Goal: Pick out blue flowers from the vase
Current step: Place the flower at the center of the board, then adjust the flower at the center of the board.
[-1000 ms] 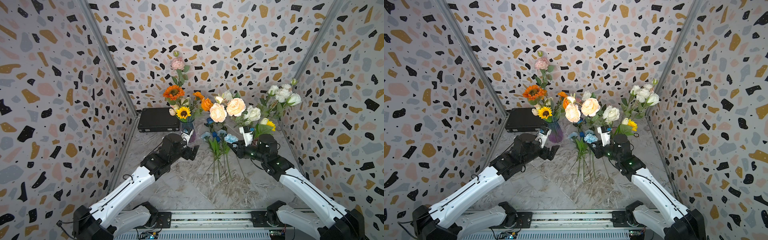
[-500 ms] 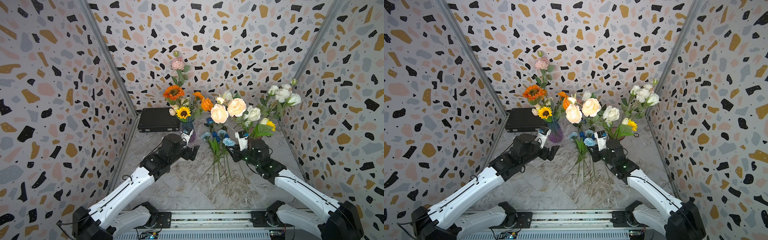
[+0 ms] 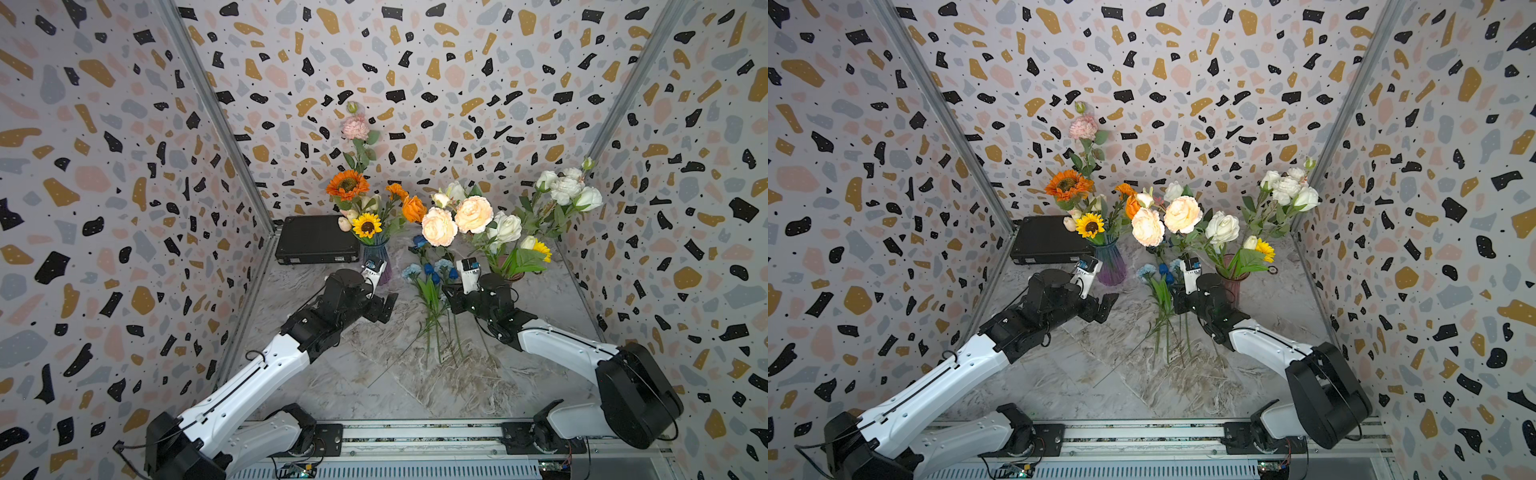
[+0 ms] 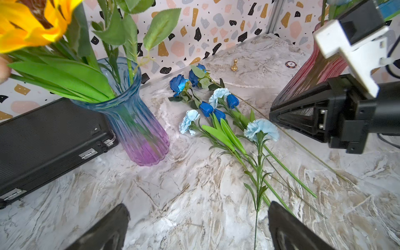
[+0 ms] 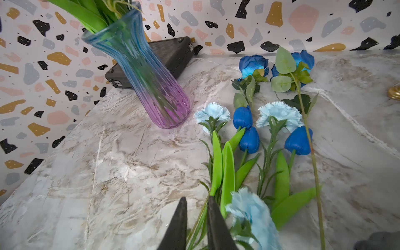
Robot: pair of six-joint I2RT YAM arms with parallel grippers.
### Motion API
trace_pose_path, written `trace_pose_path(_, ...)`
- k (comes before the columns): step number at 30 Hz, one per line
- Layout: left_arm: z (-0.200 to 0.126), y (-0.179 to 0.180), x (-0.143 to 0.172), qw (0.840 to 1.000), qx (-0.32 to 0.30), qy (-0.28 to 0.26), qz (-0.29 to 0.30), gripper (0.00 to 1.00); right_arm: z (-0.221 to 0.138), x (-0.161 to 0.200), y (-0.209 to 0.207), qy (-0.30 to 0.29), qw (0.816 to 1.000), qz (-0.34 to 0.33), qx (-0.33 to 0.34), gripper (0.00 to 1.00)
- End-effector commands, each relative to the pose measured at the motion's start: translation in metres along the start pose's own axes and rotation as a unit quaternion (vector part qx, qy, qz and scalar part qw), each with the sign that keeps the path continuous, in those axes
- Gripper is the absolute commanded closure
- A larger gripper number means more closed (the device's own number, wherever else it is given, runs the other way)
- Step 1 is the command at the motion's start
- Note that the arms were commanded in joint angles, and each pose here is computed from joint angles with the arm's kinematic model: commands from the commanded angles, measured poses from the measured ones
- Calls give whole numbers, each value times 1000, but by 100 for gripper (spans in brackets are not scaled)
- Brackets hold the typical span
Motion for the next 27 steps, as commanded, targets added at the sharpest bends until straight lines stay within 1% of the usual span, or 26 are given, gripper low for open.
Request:
trace_pose_path(1, 2, 2, 2, 1000, -5, 4, -10, 1, 7, -17, 14, -36, 999, -27, -12, 81)
trace_pose_path(5, 25, -5, 21, 999, 11, 41, -16, 1, 6, 0, 17, -10, 999, -38, 11, 62)
trace_pose_path(7, 36, -8, 32, 998, 19, 56, -22, 1, 3, 10, 17, 6, 999, -33, 29, 51)
trace_pose_path(9, 45, -12, 41, 997, 30, 72, -23, 1, -3, 20, 15, 20, 998, -17, 51, 44)
trace_pose_path(11, 52, -16, 43, 995, 51, 78, -23, 0, -12, 27, 13, 26, 997, 9, 70, 43)
trace_pose_path(13, 59, -22, 43, 993, 76, 87, -15, 1, -19, 36, 12, 30, 995, 15, 93, 40)
trace_pose_path(17, 73, -49, 45, 985, 112, 122, 52, 1, -38, 42, 6, 20, 990, 24, 140, 34)
trace_pose_path(19, 79, -62, 46, 981, 126, 131, 71, 1, -51, 39, 5, 8, 988, 24, 152, 32)
trace_pose_path(22, 90, -74, 43, 980, 149, 112, 75, 2, -75, 36, 2, -8, 984, 24, 177, 31)
trace_pose_path(24, 99, -84, 42, 976, 164, 112, 84, 4, -95, 38, -3, -19, 979, 32, 200, 31)
trace_pose_path(25, 106, -88, 36, 977, 166, 100, 92, 4, -105, 39, -6, -28, 977, 36, 209, 31)
trace_pose_path(27, 117, -97, 33, 974, 172, 104, 105, 5, -122, 39, -9, -45, 973, 43, 221, 31)
Point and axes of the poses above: each gripper's point midway between its finger pads, its own z axis out along the fingers, its own y axis along the line the jaws close on, x = y × z, the point moved 10 cm from there along -z, back along the fingers, and after that the axes turned 12 degrees about z, right-handed, at the moved point
